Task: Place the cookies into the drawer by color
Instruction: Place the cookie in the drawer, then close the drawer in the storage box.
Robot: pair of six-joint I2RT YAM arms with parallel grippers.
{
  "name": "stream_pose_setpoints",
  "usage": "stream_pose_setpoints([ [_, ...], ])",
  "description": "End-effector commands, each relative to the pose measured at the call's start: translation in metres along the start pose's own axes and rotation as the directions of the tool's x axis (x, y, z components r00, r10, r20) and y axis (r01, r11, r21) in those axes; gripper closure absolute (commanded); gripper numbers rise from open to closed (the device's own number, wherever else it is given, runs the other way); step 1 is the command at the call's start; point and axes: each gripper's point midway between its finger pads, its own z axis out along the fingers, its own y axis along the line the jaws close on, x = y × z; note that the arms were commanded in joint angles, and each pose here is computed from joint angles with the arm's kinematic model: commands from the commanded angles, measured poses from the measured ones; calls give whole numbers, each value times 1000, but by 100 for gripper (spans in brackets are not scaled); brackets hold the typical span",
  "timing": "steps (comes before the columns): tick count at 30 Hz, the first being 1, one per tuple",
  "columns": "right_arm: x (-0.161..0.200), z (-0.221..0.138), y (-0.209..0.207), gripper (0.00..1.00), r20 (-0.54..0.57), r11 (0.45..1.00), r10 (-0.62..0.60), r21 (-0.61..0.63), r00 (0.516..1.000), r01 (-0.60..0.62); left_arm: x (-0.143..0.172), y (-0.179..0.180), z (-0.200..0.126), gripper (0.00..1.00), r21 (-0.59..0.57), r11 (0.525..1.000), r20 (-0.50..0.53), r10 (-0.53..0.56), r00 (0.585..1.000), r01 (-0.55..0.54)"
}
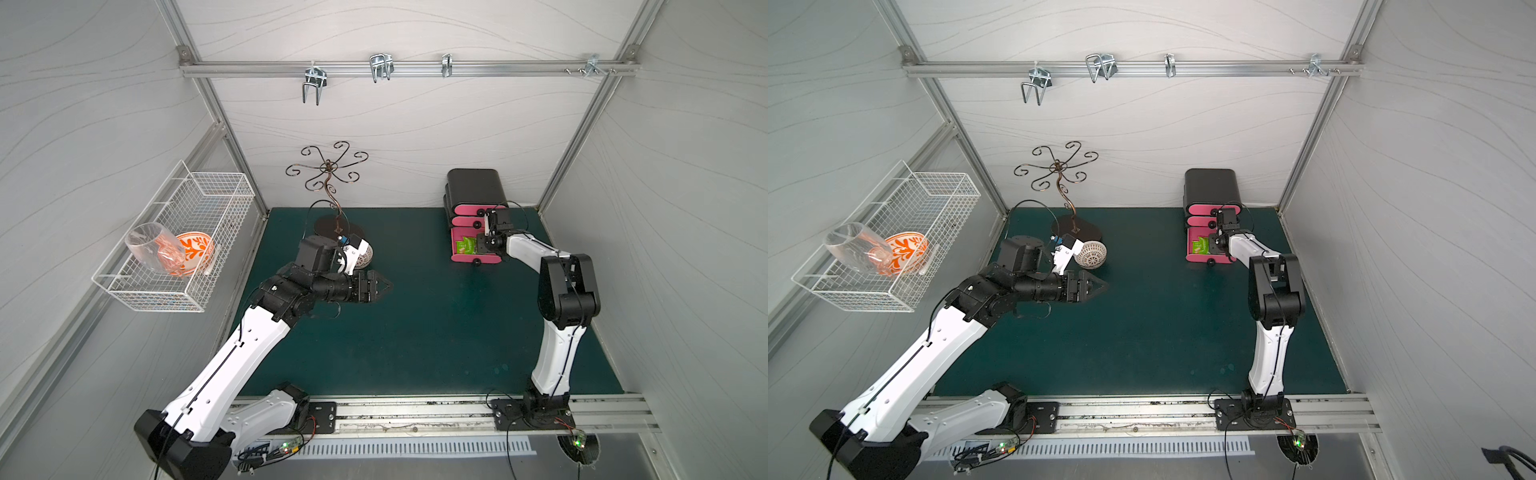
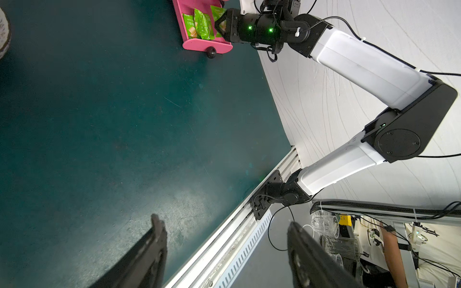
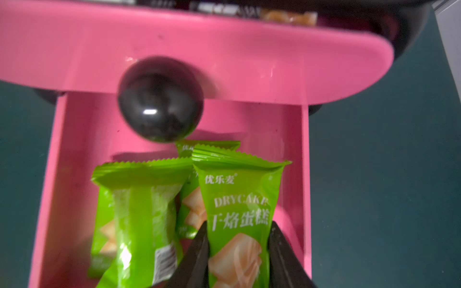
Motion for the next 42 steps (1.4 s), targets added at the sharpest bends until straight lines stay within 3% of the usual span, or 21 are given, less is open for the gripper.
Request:
stream_pose_setpoints([
  [1, 0, 10, -13, 64, -19, 999, -3, 54, 1000, 4, -11, -13, -10, 23, 11, 999, 43, 41, 998, -42],
  [11, 5, 15, -18, 48, -34, 998, -12, 62, 999, 14, -12, -11, -7, 23, 12, 999, 36, 36, 999, -37],
  [17, -14, -15, -20, 48, 19, 998, 45, 44, 999, -46, -17, -12, -5, 23, 15, 999, 50, 34, 998, -34],
  [21, -16, -57, -16, 48, 33, 979, 198, -49, 980, -196, -25, -14, -3, 23, 24, 999, 73, 36, 997, -38],
  [23, -6, -77, -9, 48, -2, 927, 339, -167, 941, -334, -30, -15, 0, 23, 28, 999, 81, 38, 996, -41],
  [24, -1, -86, -2, 49, -40, 872, 426, -250, 904, -421, -33, -15, 2, 23, 31, 999, 84, 41, 996, -44],
  [27, 25, -101, 21, 51, -202, 641, 620, -426, 758, -639, -39, -16, 9, 23, 47, 998, 89, 44, 995, -49],
  [28, 33, -104, 27, 52, -238, 588, 645, -451, 726, -671, -41, -17, 11, 23, 53, 997, 88, 45, 995, -50],
  [31, 57, -104, 32, 53, -273, 539, 675, -451, 685, -711, -47, -19, 16, 23, 65, 997, 87, 46, 995, -52],
  [33, 66, -99, 32, 53, -267, 550, 666, -455, 697, -700, -48, -20, 18, 23, 70, 996, 81, 48, 996, -54],
  [37, 78, -80, 37, 53, -223, 705, 520, -434, 825, -561, -47, -18, 21, 23, 68, 996, 71, 46, 996, -50],
  [39, 83, -68, 34, 53, -205, 756, 476, -401, 855, -517, -46, -17, 21, 23, 65, 997, 68, 43, 997, -48],
  [42, 79, -55, 29, 53, -150, 791, 460, -380, 875, -480, -44, -15, 21, 23, 60, 997, 64, 42, 997, -46],
])
